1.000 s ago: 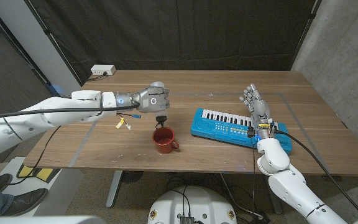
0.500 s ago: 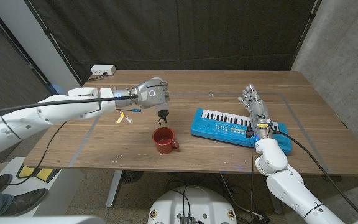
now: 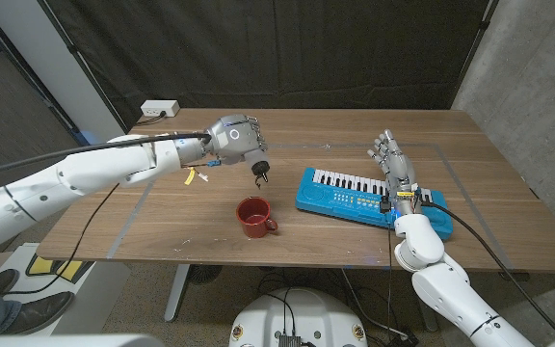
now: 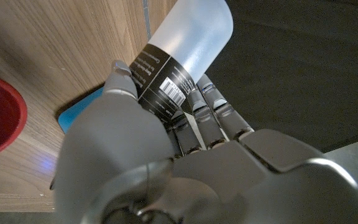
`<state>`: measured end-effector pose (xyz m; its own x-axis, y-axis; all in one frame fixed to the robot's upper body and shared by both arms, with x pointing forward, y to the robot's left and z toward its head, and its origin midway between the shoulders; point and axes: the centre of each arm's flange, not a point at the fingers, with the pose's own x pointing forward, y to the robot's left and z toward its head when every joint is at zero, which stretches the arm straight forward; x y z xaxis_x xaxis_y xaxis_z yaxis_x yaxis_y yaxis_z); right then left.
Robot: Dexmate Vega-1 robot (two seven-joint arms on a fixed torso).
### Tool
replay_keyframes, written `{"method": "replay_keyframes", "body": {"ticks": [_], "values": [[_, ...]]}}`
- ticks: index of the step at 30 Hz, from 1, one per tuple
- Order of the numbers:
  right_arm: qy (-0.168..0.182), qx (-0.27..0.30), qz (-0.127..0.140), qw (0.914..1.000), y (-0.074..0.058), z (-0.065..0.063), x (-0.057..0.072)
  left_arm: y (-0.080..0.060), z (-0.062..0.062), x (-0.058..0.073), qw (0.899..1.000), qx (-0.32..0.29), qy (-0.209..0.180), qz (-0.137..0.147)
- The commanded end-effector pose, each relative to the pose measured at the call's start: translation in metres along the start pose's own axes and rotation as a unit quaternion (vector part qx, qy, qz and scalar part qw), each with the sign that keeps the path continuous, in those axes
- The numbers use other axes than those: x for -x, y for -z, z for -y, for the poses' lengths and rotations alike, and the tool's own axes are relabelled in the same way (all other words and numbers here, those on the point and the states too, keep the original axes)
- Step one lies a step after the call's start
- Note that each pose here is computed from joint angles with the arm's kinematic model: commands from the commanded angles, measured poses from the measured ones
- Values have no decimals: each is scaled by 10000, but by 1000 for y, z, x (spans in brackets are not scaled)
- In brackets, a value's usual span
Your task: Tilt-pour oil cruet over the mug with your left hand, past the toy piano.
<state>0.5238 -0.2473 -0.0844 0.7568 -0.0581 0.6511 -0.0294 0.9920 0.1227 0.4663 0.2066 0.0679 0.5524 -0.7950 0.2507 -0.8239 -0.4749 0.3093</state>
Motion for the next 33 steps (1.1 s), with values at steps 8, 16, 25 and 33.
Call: {"method": "replay_keyframes", "body": {"ticks": [8, 16, 25, 33], "values": [[-78, 94, 4, 9999, -9, 2, -1, 17, 12, -6, 9644, 2486, -170, -885], [-128, 112, -43, 9998, -9, 2, -4, 20, 26, -1, 9327, 3358, -303, -1283], [-163, 165, -94, 9997, -10, 1, -6, 32, 46, 13, 8848, 4267, -391, -1829], [-167, 201, -117, 9996, -11, 2, -10, 38, 67, 25, 8184, 5305, -513, -2151]]}}
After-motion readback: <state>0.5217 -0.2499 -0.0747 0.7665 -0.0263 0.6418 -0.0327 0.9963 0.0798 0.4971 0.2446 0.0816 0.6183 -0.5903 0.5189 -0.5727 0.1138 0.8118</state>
